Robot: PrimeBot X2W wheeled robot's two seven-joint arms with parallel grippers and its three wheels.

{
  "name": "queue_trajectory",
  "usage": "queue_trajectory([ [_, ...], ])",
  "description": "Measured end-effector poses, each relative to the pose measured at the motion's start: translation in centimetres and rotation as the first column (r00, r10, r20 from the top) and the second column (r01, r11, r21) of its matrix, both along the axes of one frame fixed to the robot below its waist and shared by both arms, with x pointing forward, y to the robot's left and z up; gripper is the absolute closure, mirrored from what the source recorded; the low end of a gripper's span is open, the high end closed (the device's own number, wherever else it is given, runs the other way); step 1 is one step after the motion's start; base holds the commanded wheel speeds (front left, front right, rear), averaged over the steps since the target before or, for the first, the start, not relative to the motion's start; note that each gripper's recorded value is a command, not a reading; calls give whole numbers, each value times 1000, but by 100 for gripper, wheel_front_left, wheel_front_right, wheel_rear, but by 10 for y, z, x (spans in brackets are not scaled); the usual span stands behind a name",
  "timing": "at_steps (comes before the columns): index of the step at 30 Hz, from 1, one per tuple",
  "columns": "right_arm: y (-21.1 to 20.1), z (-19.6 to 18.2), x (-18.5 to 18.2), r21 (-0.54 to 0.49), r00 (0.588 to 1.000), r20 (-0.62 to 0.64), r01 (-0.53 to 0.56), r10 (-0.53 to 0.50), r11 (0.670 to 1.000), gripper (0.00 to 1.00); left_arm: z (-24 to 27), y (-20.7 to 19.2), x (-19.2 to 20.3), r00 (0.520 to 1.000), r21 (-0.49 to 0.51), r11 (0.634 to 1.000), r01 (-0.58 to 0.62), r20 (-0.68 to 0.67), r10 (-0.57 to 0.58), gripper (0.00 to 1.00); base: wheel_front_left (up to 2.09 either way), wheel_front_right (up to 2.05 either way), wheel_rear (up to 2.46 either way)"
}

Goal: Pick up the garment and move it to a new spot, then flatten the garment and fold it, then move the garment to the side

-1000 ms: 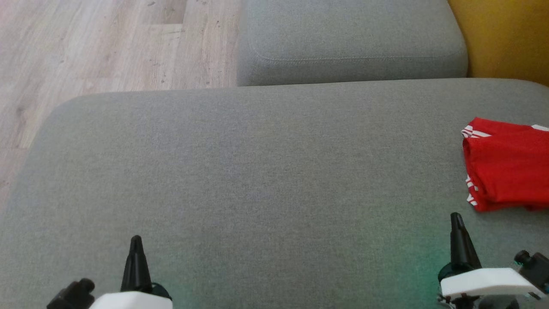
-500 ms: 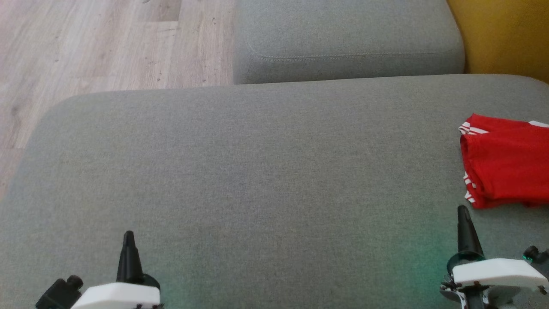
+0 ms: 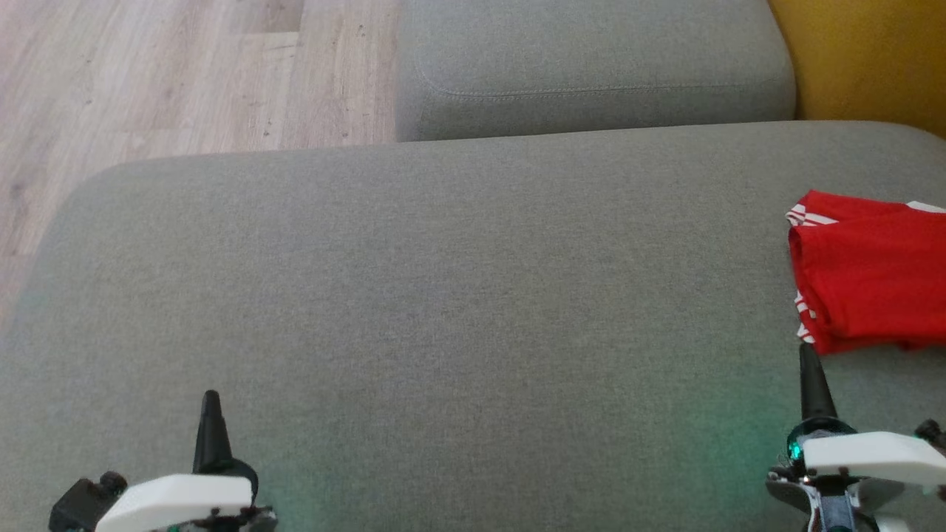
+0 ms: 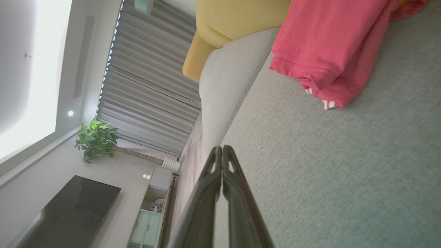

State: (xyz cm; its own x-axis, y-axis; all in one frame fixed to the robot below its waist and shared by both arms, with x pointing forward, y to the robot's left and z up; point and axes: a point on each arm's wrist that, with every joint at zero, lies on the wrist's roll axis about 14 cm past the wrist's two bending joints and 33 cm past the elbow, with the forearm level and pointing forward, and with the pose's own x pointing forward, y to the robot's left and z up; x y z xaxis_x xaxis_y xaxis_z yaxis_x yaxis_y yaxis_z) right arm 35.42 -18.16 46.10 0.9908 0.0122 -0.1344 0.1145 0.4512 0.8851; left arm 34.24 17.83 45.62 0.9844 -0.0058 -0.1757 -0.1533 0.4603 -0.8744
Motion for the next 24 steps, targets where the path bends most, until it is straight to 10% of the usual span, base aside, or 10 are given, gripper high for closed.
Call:
queue_trajectory([
  [24,-14,7,10,295,998,5,62,-67,953,100,11,5,20,999,-300,954,-23,29,34,100,0,0,0],
])
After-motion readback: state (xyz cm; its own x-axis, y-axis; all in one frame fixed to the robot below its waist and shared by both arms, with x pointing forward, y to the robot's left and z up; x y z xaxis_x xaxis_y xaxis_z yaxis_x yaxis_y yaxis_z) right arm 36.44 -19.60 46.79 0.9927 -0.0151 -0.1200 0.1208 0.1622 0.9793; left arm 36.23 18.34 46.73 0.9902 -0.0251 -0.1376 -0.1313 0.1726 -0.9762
